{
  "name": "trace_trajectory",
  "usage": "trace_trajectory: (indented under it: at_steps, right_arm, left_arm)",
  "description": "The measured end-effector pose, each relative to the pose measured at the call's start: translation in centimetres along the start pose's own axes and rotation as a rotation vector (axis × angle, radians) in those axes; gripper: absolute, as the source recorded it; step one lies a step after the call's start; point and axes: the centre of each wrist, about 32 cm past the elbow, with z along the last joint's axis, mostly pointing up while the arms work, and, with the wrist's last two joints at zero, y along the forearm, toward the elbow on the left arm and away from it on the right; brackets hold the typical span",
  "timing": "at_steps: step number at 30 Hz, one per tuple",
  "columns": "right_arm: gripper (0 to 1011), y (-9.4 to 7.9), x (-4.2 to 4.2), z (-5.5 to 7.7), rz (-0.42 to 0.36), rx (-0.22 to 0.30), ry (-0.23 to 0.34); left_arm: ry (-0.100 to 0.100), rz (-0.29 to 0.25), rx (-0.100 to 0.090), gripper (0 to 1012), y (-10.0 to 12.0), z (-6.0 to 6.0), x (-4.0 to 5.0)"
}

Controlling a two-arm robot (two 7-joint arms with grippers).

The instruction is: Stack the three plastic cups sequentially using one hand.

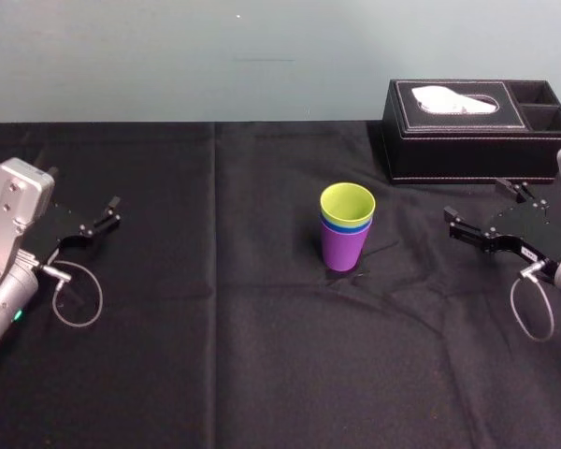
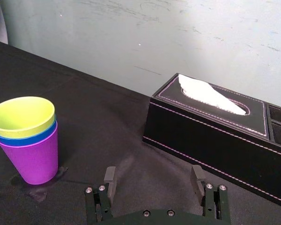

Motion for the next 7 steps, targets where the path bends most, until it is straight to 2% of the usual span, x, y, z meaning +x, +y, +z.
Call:
trace_trajectory:
  at_steps: [7]
  right_arm:
    - [1003,-0.01,-0.02,0.02,0.001,0.000,0.000]
  left_arm:
    - [0.000,0.000,0.000,1011,0.00,0.00,0.00]
